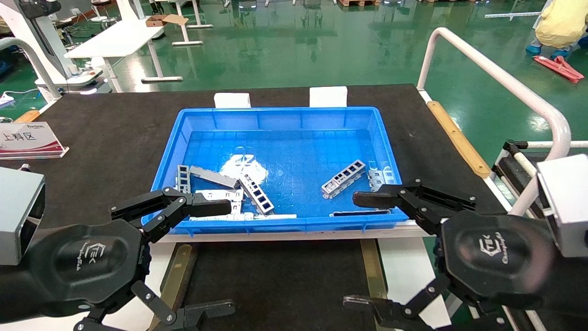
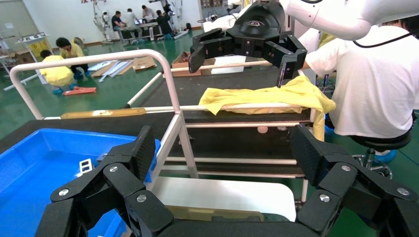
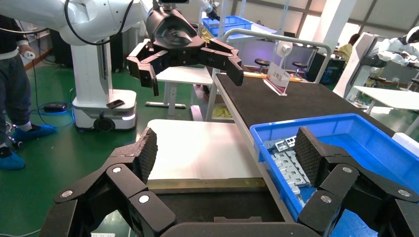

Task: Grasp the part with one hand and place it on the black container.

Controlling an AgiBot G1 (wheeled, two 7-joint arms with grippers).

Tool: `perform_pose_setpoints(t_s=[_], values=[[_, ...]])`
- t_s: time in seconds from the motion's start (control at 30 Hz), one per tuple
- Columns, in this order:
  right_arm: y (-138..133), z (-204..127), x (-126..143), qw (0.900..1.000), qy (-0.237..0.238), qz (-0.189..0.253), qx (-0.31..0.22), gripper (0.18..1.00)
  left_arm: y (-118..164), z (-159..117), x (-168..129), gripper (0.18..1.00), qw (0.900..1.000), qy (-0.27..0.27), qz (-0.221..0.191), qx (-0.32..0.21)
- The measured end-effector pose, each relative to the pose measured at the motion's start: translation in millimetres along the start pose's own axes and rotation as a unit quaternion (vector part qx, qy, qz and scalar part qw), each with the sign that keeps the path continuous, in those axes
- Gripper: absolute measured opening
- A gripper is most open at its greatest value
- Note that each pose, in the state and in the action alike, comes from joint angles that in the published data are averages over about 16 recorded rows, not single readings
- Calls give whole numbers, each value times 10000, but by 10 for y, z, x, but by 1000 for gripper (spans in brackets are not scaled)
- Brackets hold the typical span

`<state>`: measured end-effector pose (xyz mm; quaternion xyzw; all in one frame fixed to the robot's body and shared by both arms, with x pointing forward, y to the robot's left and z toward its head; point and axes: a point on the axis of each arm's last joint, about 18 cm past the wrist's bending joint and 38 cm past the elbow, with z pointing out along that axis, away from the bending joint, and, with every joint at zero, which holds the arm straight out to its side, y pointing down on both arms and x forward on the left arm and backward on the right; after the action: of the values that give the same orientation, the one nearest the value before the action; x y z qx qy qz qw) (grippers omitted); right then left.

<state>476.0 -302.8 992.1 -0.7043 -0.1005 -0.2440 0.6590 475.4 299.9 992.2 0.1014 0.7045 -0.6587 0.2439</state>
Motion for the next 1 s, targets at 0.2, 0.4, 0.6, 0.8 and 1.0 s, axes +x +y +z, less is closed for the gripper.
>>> perform_pose_setpoints(t_s=[0.2, 0.4, 0.6, 0.8, 1.0], values=[[0, 0, 0, 10000, 0, 0, 0, 1001, 0, 0, 0, 1001, 10000, 0, 0, 0], [0, 0, 0, 10000, 0, 0, 0, 1001, 0, 0, 0, 1001, 10000, 0, 0, 0], [0, 0, 0, 10000, 0, 0, 0, 1001, 0, 0, 0, 1001, 10000, 0, 0, 0], [0, 0, 0, 10000, 0, 0, 0, 1001, 0, 0, 0, 1001, 10000, 0, 0, 0], [0, 0, 0, 10000, 0, 0, 0, 1001, 0, 0, 0, 1001, 10000, 0, 0, 0]])
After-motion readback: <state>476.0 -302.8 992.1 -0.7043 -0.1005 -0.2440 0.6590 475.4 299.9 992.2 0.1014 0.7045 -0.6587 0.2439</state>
